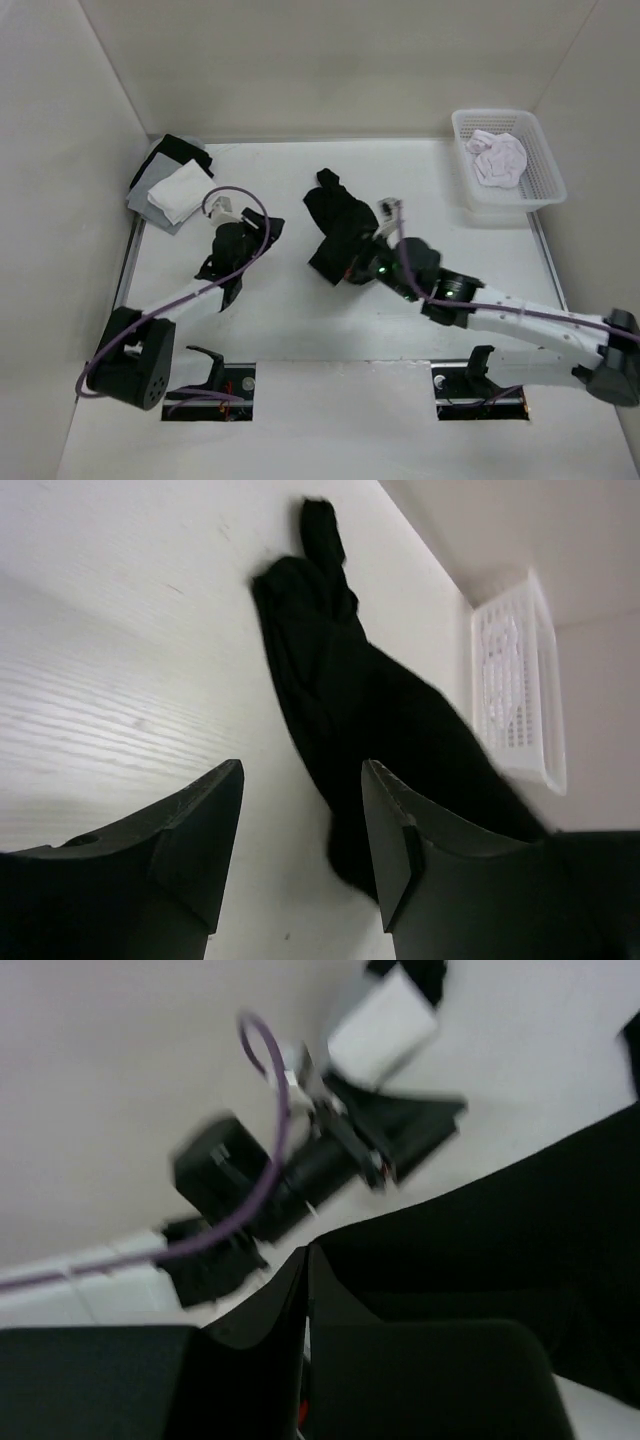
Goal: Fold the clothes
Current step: Flatten the tank top out
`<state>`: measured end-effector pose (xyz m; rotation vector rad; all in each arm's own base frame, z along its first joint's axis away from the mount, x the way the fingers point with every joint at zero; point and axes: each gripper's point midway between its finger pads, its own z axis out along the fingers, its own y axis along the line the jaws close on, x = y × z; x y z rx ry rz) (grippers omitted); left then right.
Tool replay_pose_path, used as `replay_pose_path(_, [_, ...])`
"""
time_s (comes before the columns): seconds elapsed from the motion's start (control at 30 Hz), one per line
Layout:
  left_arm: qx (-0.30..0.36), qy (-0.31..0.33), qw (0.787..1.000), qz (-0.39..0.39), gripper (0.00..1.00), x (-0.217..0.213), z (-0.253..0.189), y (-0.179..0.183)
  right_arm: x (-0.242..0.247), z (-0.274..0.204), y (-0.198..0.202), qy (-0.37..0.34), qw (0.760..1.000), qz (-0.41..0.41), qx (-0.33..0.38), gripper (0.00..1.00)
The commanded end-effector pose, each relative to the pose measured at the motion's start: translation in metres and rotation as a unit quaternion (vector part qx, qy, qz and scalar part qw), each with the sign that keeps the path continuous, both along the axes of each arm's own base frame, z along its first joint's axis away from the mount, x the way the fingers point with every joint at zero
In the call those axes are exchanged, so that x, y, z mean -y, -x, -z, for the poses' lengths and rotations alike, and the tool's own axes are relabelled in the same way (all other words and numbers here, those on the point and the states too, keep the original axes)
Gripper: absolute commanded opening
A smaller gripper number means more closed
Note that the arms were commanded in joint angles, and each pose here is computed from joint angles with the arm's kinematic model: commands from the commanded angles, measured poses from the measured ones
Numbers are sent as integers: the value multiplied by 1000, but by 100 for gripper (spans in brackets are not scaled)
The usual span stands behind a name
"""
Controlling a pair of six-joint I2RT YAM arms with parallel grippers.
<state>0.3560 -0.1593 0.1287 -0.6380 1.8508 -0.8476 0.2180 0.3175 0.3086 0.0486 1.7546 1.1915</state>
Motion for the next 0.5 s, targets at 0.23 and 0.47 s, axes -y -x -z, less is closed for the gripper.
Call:
replay_pose_path(0.23, [-25, -58, 995, -73, 49, -73, 9, 28, -34, 87, 35, 151, 986, -70, -24, 52])
replay_pose_path(0.47, [-70, -121, 990, 5, 44, -37, 39, 56, 78, 182, -62, 208, 964, 116, -117, 11])
